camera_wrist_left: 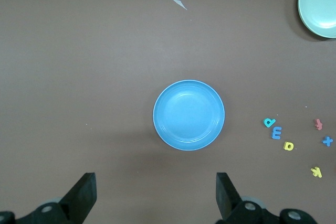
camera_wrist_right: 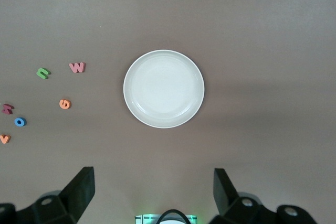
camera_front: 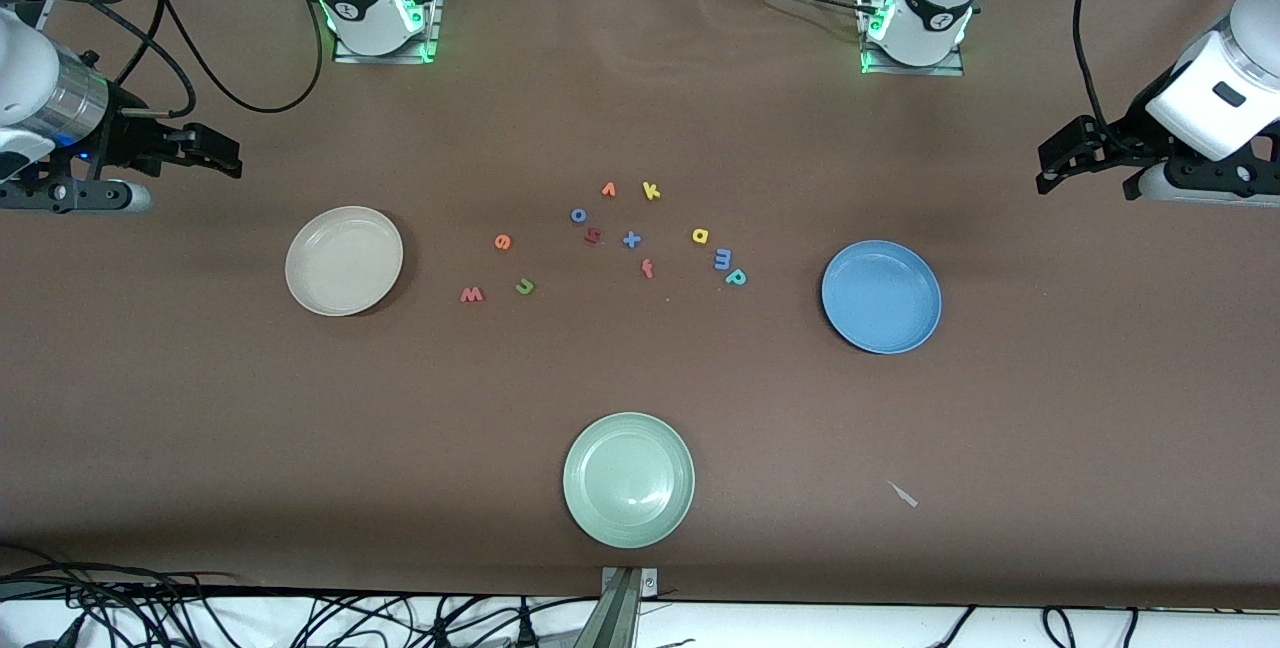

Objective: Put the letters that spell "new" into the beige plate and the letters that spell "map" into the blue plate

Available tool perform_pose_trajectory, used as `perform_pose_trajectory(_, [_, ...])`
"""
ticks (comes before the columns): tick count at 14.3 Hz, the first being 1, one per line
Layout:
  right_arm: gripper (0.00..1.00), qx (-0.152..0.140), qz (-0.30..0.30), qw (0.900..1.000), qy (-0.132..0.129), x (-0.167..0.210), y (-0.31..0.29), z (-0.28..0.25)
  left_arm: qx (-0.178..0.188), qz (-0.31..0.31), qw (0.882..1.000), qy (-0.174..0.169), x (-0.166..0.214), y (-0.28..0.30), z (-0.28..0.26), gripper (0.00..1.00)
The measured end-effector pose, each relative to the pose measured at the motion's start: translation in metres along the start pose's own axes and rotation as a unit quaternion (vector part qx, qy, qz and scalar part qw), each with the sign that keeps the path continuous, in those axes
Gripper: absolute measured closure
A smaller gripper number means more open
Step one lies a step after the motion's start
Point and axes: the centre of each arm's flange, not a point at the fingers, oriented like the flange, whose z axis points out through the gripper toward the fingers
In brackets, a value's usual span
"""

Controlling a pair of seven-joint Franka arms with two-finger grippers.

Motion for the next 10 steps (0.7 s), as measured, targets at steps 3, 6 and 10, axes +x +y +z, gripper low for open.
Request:
perform_pose_trajectory(3, [0.0, 0.0, -0.001, 1.0, 0.0, 0.0001, 0.0, 0.0001, 0.0, 0.0, 1.0, 0.0, 0.0, 0.0004, 0.0, 0.0])
perform_pose_trajectory(6, [0.0, 0.0, -0.002, 1.0, 0.0, 0.0001, 0.0, 0.0002, 0.0, 0.0, 1.0, 0.0, 0.0, 0.0004, 0.0, 0.0])
perform_pose_trajectory(10, [0.0, 0.0, -0.004, 1.0, 0.0, 0.0001, 0.0, 0.0002, 0.0, 0.0, 1.0, 0.0, 0.0, 0.0004, 0.0, 0.0])
